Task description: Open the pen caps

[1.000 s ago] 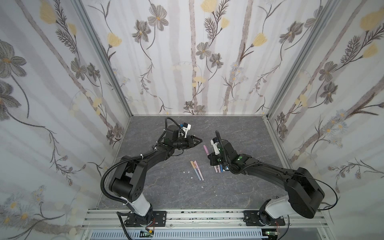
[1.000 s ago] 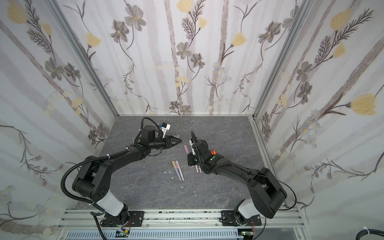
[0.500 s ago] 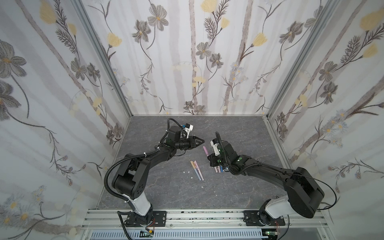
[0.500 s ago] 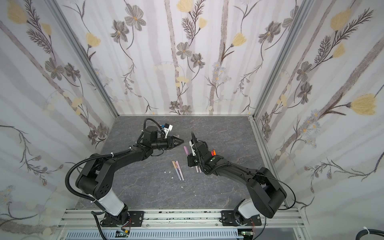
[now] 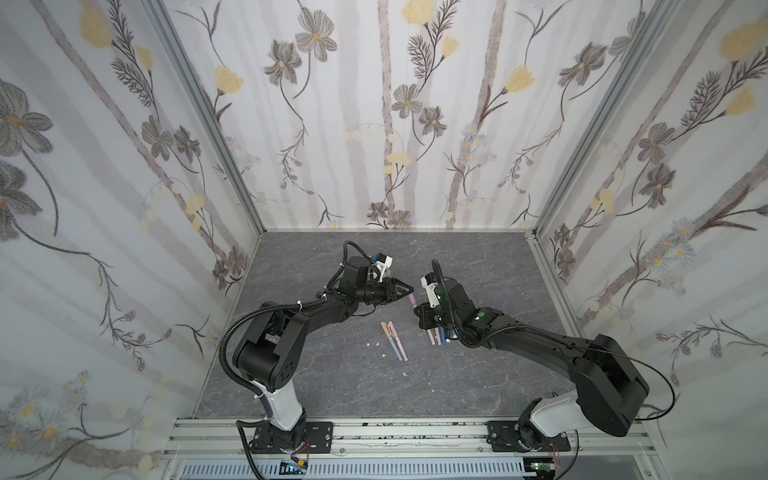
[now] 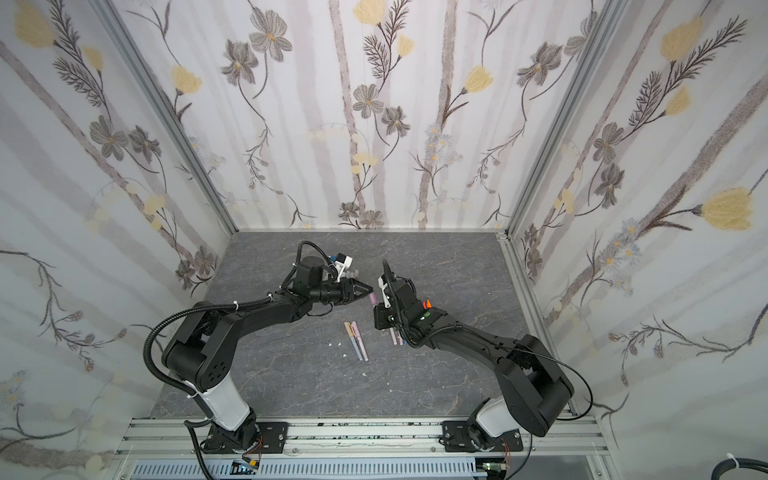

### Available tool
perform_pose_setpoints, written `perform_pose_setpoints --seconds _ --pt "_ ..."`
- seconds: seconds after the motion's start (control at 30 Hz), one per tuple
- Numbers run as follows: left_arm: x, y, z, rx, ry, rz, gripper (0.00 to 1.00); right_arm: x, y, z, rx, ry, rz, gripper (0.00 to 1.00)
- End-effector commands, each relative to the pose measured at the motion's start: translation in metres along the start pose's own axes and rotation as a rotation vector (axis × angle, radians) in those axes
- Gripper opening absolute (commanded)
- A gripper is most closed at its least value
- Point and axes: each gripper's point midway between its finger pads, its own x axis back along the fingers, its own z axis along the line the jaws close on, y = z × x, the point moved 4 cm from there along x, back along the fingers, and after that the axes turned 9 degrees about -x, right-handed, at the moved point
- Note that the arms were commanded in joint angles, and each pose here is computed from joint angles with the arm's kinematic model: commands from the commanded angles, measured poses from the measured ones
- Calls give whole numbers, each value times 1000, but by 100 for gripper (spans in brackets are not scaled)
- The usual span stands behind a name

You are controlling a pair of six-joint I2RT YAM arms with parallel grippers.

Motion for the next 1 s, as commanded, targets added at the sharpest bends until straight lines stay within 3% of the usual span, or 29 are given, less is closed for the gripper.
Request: perform_pose_setpoints --seconds 0.0,0.2,0.9,0.97 --pt "-8 0 -3 -21 -14 -3 43 1 10 7 -6 21 -32 0" --pt "-20 -2 -4 -14 -34 7 41 0 12 10 -6 29 -34 0" --pt "-23 5 -10 -16 -64 1 3 -3 6 3 -8 13 -32 0" --pt "-23 6 -11 -16 -68 0 0 -4 6 2 -10 14 -36 5"
